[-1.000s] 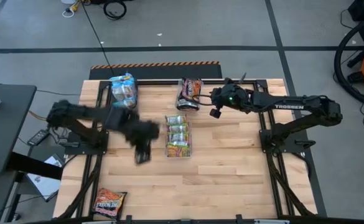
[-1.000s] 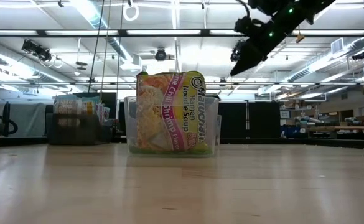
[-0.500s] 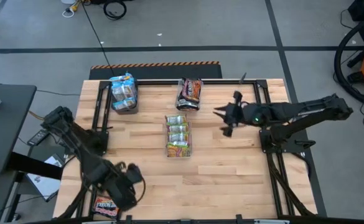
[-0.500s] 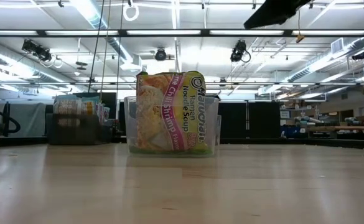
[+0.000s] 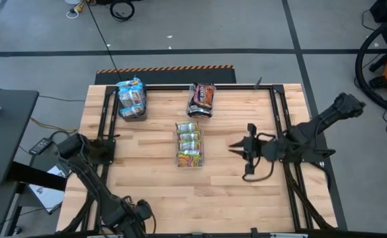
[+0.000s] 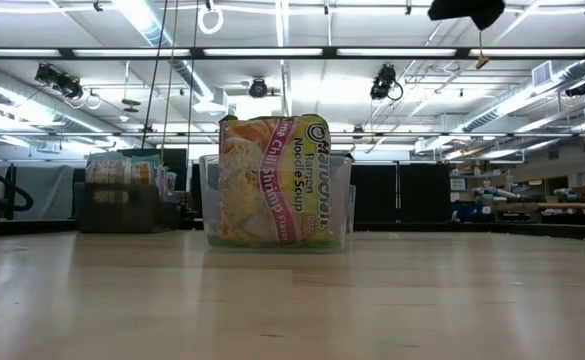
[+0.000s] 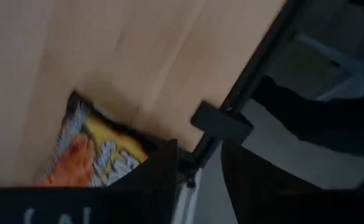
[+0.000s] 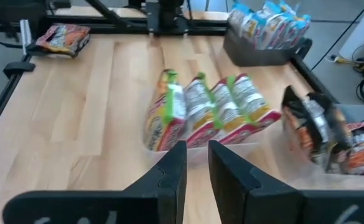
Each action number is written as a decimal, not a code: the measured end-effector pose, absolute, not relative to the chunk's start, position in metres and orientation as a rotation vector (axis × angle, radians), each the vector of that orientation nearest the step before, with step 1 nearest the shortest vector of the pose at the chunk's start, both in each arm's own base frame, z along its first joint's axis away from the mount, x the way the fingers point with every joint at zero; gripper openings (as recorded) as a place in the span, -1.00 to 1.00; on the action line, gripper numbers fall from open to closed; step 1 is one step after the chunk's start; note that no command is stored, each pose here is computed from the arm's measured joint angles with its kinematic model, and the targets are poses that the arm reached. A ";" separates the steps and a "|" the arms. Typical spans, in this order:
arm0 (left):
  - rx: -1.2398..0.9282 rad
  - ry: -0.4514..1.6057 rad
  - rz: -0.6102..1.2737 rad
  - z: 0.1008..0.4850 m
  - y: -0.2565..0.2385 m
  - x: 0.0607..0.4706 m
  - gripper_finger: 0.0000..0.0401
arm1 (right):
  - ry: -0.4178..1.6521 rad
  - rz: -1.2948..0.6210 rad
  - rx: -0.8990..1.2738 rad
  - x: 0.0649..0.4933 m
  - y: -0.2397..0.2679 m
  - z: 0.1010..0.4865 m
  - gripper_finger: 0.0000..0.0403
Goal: Sort Maruchan noodles
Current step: Put the black noodle pack into the top transparent bin
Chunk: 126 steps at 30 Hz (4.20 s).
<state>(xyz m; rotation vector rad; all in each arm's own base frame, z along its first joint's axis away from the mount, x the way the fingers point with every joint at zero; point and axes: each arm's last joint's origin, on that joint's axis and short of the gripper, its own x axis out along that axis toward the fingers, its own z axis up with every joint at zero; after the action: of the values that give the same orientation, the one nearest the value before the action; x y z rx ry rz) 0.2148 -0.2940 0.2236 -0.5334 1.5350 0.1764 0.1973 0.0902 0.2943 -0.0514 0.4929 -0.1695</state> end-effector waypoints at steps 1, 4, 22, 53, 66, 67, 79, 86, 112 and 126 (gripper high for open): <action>-0.568 1.553 0.203 0.223 -0.294 0.215 -0.37 | 0.497 -0.169 -0.053 0.197 0.095 0.292 -0.64; -0.670 1.593 0.234 0.222 -0.297 0.216 -0.41 | 0.511 -0.160 -0.069 0.197 0.109 0.285 -0.64; -0.663 1.586 0.510 0.191 -0.308 0.205 -0.83 | 0.590 -0.166 -0.170 0.199 0.134 0.260 -0.64; -0.368 1.659 0.485 0.160 -0.310 0.197 -0.23 | 0.606 -0.154 -0.167 0.199 0.133 0.259 -0.64; -0.252 1.659 0.533 0.154 -0.303 0.196 -0.55 | 0.609 -0.149 -0.191 0.200 0.132 0.259 -0.64; -0.248 1.660 0.540 0.154 -0.302 0.196 -0.64 | 0.609 -0.149 -0.192 0.200 0.132 0.259 -0.64; -0.256 1.458 0.474 0.210 -0.278 0.220 -0.98 | 0.556 -0.128 -0.195 0.190 0.125 0.275 -0.64; -0.280 1.209 0.531 0.273 -0.238 0.225 -0.99 | 0.518 -0.092 -0.147 0.180 0.125 0.285 -0.64; -0.615 -0.091 1.005 0.346 0.009 0.368 -0.99 | 0.482 -0.437 -0.069 0.182 0.096 0.283 -0.64; -1.017 -0.655 1.081 0.235 0.131 0.425 -0.98 | 0.507 -0.425 0.067 0.170 0.106 0.276 -0.64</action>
<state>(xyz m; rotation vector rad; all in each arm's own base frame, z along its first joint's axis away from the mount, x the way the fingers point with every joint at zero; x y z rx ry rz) 0.4249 0.1313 0.2346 -1.0174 -0.6552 1.0812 0.1701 0.1062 0.2765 0.0668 0.5072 -0.4248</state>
